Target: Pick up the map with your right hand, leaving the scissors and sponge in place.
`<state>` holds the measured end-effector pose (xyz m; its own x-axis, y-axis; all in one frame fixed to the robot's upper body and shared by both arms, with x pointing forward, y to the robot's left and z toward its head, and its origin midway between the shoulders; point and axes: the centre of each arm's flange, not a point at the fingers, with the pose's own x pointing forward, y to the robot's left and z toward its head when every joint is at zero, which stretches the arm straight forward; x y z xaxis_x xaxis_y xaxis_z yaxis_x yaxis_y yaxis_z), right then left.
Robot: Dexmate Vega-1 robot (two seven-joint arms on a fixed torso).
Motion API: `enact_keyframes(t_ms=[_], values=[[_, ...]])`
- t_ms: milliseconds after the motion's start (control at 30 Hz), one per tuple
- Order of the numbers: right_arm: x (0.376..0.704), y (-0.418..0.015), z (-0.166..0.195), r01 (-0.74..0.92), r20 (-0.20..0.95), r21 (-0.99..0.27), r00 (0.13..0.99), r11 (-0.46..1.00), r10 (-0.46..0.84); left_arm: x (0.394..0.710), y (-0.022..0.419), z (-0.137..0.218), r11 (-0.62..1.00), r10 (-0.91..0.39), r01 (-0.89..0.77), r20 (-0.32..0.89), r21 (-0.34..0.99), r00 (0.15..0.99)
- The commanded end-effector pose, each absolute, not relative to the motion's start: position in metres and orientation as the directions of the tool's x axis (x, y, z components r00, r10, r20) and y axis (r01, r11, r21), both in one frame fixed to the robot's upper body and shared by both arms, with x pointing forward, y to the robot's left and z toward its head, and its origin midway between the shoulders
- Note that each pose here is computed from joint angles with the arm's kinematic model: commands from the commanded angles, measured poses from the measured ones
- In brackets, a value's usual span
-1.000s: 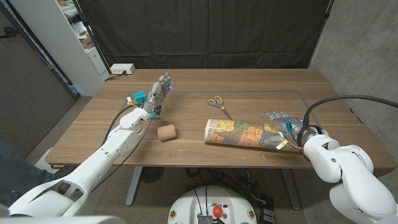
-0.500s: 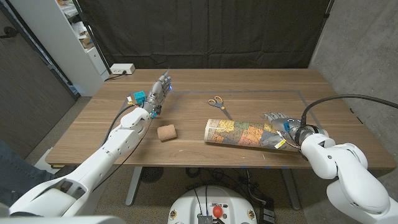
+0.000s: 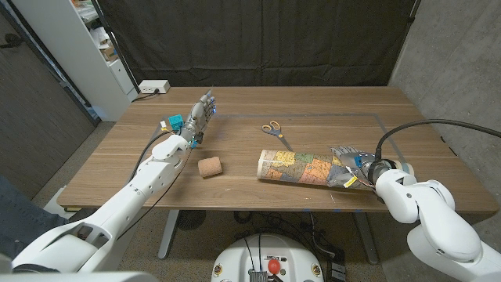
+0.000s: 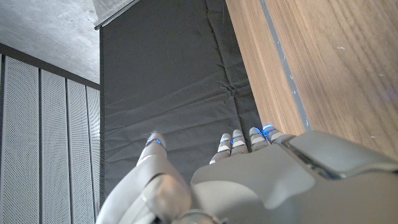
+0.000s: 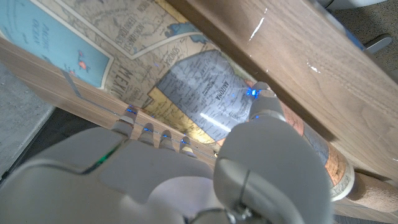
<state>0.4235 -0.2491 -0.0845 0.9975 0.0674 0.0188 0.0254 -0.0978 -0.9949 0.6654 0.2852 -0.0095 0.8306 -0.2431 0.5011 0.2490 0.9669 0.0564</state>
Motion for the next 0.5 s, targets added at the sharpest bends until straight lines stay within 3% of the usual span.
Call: enact_keyframes(t_ms=[33, 500], values=[[0.4327, -0.2509, -0.0900, 0.000, -0.005, -0.996, 0.998, -0.086, 0.058, 0.6693, 0.2826, -0.0104, 0.965, -0.250, 0.253, 0.489, 0.061, 0.836], [0.4411, -0.2521, -0.0921, 0.003, -0.003, -0.996, 0.998, -0.094, 0.059, 0.6666, 0.2784, -0.0148, 0.966, -0.250, 0.251, 0.480, 0.063, 0.841]])
